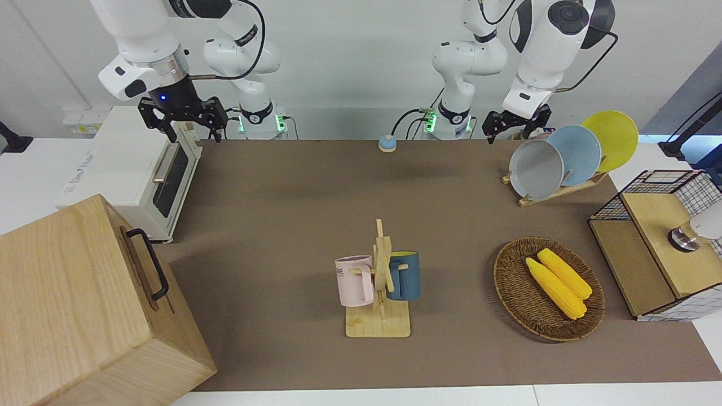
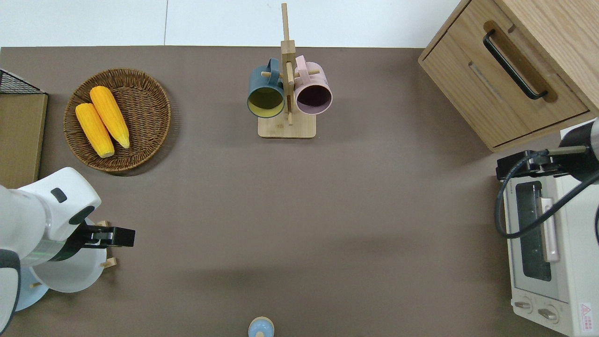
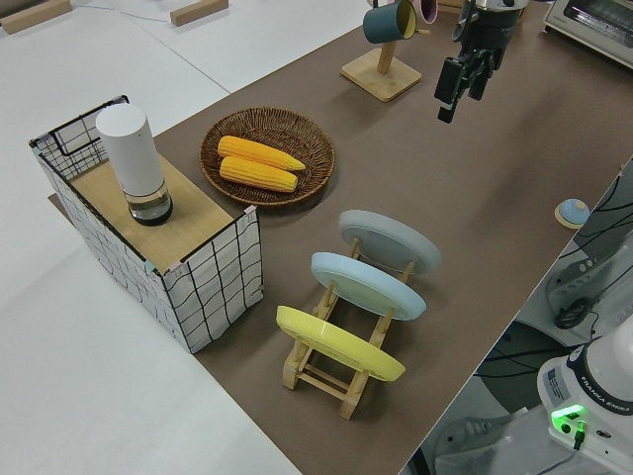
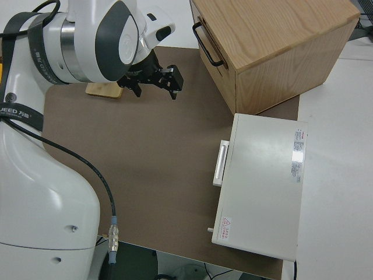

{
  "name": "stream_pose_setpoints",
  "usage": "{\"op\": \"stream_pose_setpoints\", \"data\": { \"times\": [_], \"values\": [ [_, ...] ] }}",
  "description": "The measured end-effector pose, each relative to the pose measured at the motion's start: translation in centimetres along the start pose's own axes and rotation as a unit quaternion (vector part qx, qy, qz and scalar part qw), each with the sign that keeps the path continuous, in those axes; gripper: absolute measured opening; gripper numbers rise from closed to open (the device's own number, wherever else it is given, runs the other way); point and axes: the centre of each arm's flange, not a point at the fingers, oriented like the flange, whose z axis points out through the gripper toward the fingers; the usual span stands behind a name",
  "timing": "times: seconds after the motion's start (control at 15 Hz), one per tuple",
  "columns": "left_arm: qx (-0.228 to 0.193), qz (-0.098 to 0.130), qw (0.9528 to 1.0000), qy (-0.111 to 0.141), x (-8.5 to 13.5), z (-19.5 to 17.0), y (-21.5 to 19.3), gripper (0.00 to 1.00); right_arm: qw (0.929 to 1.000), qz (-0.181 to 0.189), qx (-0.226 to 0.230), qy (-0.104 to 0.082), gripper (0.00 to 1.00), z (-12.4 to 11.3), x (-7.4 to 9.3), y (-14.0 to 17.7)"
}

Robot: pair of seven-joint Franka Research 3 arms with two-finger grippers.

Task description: Pick gray plate from table and place it on lower plate rack with left arm

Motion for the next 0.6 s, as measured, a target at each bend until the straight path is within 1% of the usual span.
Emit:
{"op": "stream_pose_setpoints", "data": {
  "times": [0.07,0.2,0.33,0.6],
  "values": [
    [-0.001,0.009,1.0000,0.001,0.0,-0.3,-0.1,1.00,1.0000,0.000,0.000,0.000,0.99,0.0,0.0,0.0],
    [-0.002,0.015,0.9999,0.005,0.0,-0.9,-0.2,1.00,1.0000,0.000,0.000,0.000,0.99,0.0,0.0,0.0],
    [-0.001,0.019,0.9998,0.009,0.0,-1.4,-0.1,1.00,1.0000,0.000,0.000,0.000,0.99,0.0,0.0,0.0],
    [-0.001,0.020,0.9998,0.009,0.1,-1.4,0.0,1.00,1.0000,0.000,0.000,0.000,0.99,0.0,0.0,0.0]
  ]
}}
